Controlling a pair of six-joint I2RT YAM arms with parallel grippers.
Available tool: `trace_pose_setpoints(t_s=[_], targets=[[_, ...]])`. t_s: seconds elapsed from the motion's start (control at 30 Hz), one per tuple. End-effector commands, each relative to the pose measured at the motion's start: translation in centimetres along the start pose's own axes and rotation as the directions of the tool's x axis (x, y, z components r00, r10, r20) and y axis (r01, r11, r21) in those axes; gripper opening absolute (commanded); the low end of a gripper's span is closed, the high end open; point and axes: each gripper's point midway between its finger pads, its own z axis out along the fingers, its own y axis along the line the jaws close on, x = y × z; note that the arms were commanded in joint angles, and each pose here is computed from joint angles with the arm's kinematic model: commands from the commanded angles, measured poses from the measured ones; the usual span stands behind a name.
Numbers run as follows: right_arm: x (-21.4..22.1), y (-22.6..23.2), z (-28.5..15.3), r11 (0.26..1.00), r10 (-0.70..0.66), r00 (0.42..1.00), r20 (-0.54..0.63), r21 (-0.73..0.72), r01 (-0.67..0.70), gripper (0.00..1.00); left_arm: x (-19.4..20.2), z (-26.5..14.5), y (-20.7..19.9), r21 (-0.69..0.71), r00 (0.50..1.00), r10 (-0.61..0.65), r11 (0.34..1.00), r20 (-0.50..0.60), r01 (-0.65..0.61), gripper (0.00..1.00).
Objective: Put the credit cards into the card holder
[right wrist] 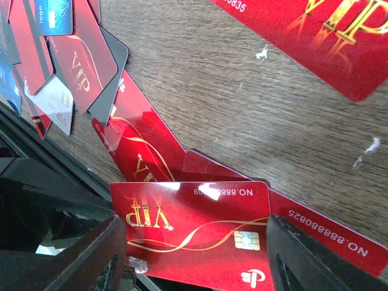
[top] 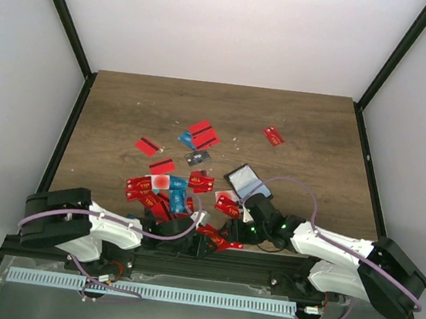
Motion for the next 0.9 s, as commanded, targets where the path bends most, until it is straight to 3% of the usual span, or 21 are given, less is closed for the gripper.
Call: trace_pose_setpoints(t_s=[0.0,0.33,0.57,0.73,0.87], targets=[[1.4,-1.6,0.5,0.998,0.027,0.999,-0.042,0.049,-0.025,0.65,-1.5,-0.4,-1.5,0.028,0.998,0.017,0.999,0.062,-0.019,0.31],[1.4,-1.5,0.5,0.999,0.029,0.999,-0.042,0.047,-0.027,0.65,-2.3,0.0,-2.2,0.024,0.996,0.027,0.999,0.083,-0.029,0.23],[0.7,-1.2,0.1,0.998,0.028,1.000,-0.014,0.054,-0.027,0.65,-3.0,-0.2,-2.4,0.018,0.993,0.020,1.000,0.116,-0.022,0.04],[-1.5,0.1,-1.6,0.998,0.024,0.996,0.089,0.051,-0.028,0.67,-3.9,-1.3,-2.9,0.023,0.986,0.016,1.000,0.165,-0.020,0.04],[-4.9,2.9,-5.3,0.999,0.039,0.960,0.279,-0.024,-0.034,0.78,-6.1,-3.5,-3.8,0.022,0.964,0.014,1.000,0.266,-0.021,0.04]])
